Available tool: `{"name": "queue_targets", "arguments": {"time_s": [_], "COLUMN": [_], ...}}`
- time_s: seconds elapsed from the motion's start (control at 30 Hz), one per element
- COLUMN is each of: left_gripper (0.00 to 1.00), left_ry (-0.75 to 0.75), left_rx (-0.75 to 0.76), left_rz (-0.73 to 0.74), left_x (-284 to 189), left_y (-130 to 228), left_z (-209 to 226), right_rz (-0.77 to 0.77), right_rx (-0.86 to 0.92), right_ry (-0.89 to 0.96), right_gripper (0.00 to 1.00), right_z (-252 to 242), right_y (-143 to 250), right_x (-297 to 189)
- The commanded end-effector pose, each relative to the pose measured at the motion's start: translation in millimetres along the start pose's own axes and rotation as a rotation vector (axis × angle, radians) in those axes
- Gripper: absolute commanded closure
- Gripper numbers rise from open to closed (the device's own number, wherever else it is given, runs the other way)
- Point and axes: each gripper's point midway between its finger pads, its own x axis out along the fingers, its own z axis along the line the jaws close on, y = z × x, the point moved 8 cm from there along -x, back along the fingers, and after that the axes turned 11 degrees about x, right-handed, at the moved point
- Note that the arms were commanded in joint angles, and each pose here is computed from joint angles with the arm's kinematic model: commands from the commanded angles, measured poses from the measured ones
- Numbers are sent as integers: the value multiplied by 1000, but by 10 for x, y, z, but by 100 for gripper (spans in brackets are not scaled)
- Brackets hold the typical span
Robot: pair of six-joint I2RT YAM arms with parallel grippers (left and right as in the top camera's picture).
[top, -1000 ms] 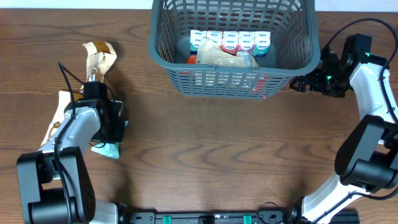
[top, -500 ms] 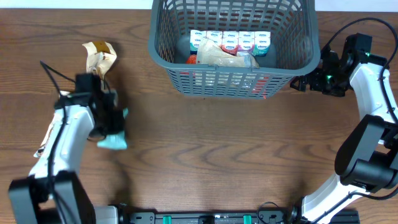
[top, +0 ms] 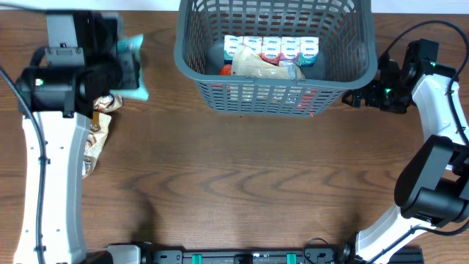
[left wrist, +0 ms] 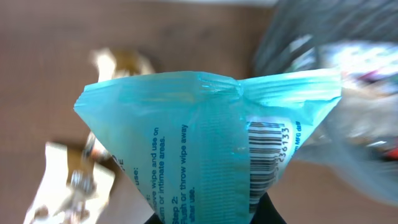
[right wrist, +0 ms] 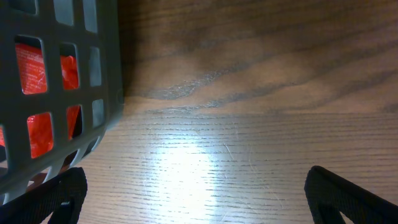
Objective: Pack container
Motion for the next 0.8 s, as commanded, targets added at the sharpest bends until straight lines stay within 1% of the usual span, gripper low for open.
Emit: {"name": "queue_targets", "arguments": {"time_s": [0.0,0.1,0.2,0.3,0.47,0.53,0.6,0.77], "left_gripper": [94,94,94,94,94,94,94,94], "left_ry": [58,117,168,209,244,252,261,302], "left_rx": [104,280,475,664,952,998,1004,1024], "left_rz": [-107,-185,-233,-252,-265,-256,-229,-118], "left_x": [-158,-183,-100,93,541,746,944,1409], "left_y": [-304,-489,-571,-599,-604,-599,-572,-392], "left_z": [-294,-646,-979,-1283,-1647,-1720,-1751,-1812], "right_rz": [1,-3,-3,-2,-2,0,3,10], "right_rx": [9,8,8,8,8,9,9,6], "right_ry": [1,1,1,1,1,1,1,1], "right_gripper": [1,1,1,1,1,1,1,1], "right_z": [25,26,26,26,26,25,25,25], "right_y": [3,-3,-3,-2,-1,2,6,18], "right_x": [12,12,12,12,12,12,12,12]}}
